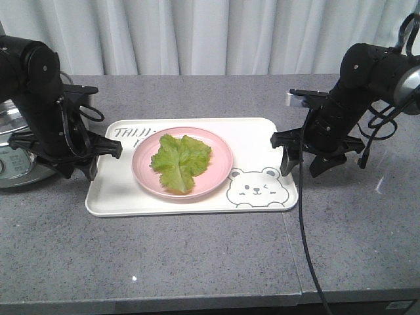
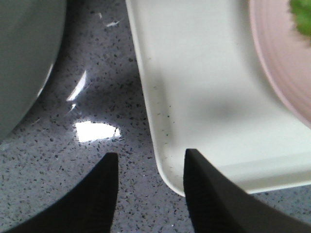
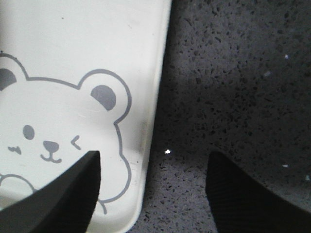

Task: Transfer vegetables to tray and serve
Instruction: 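Lower both grippers to the tray's two short edges, then close both grippers on the tray edges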

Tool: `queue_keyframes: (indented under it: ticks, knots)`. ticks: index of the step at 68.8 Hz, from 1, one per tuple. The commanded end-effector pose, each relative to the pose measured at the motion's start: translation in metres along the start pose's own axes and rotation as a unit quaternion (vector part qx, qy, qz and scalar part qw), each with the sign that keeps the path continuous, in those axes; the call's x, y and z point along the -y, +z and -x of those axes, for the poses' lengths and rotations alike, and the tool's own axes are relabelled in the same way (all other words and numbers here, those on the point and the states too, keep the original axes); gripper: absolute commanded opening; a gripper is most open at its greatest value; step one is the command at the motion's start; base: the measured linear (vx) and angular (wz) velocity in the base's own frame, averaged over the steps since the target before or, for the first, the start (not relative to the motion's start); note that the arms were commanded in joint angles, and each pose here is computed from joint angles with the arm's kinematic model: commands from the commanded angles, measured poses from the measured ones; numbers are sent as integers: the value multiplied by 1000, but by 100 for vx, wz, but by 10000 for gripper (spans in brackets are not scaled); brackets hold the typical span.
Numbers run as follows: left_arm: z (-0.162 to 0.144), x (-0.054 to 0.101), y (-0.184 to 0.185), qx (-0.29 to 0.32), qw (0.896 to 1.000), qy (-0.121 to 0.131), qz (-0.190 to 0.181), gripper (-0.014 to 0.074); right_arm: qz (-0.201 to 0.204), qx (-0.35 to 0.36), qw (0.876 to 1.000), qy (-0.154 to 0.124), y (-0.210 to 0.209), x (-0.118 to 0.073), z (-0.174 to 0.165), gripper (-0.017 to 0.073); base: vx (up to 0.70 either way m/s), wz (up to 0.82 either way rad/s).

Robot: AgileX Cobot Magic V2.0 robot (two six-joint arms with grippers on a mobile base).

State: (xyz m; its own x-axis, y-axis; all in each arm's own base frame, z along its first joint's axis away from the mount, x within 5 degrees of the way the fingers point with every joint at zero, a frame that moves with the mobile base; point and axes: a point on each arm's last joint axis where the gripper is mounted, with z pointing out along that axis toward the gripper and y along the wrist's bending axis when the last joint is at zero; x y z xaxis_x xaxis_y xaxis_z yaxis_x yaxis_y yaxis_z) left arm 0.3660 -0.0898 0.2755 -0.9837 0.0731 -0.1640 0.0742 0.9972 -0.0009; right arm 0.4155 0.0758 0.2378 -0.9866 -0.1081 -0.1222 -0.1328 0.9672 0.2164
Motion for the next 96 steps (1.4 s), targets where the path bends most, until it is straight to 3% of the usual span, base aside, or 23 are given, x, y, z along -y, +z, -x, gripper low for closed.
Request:
queue_keyframes:
  ticks: [1,96]
  knots:
    - [-3,-1,-23,26,1000,-4,-4,321,8,17,1000,-8,-29,-6,-5,463,0,0]
    - [-3,0,-13,35,999,-10,-7,321,8,17,1000,-10,-29,-7,-5,463,0,0]
